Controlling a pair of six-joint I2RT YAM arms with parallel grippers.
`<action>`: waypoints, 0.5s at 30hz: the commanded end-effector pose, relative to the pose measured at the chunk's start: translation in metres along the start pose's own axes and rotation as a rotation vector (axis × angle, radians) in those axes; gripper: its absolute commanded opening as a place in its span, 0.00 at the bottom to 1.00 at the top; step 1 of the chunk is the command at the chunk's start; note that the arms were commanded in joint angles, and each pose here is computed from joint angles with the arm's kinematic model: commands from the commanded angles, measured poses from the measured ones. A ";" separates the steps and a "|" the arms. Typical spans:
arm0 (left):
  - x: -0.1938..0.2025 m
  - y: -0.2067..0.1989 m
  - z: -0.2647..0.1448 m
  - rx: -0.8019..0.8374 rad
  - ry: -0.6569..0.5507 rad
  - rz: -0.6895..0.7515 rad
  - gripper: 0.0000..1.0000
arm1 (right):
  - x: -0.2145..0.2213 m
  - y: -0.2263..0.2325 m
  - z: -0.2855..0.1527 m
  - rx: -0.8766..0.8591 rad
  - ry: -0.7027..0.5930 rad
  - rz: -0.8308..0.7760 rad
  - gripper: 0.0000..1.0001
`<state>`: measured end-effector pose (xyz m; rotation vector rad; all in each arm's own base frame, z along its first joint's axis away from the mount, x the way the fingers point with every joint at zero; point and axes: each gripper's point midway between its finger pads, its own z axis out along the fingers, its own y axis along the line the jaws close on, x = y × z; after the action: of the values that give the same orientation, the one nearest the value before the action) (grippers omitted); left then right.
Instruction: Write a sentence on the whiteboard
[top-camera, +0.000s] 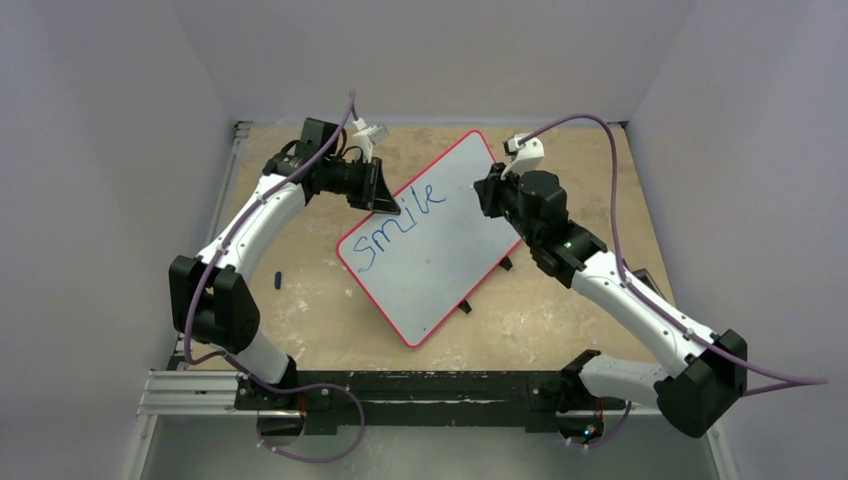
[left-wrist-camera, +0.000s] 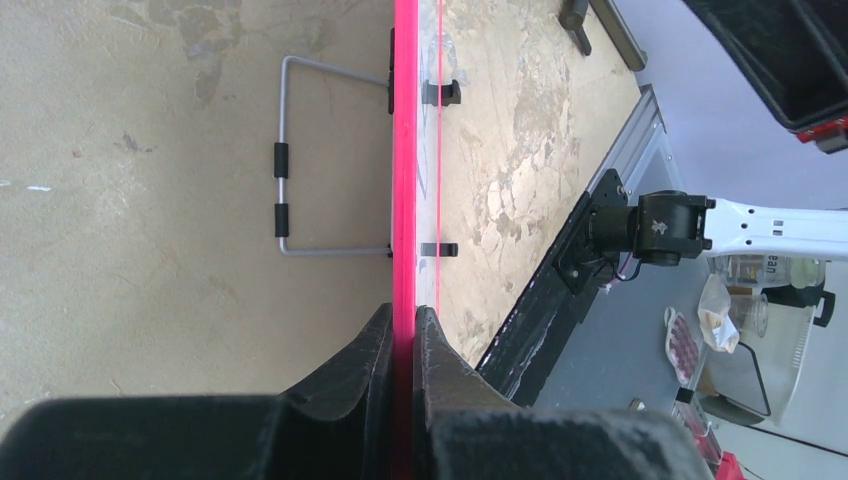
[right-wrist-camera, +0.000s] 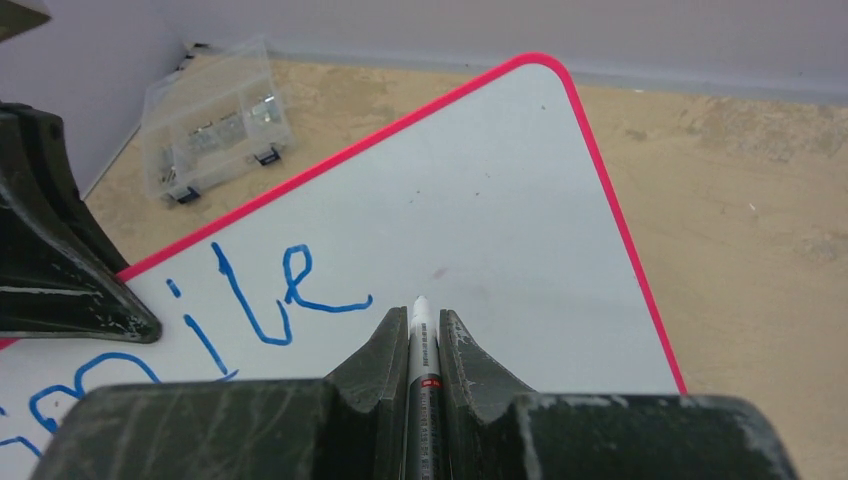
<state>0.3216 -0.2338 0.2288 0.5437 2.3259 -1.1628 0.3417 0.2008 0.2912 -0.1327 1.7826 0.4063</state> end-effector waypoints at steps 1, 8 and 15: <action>-0.028 -0.016 -0.014 0.013 -0.111 0.126 0.00 | -0.007 0.003 0.011 -0.036 -0.036 0.016 0.00; -0.029 -0.016 -0.015 0.013 -0.113 0.128 0.00 | -0.001 0.007 0.027 -0.058 -0.013 0.025 0.00; -0.028 -0.017 -0.015 0.014 -0.113 0.128 0.00 | 0.000 0.017 0.041 -0.088 0.000 0.039 0.00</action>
<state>0.3215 -0.2338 0.2284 0.5432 2.3265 -1.1631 0.3653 0.2192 0.2497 -0.1744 1.8637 0.4426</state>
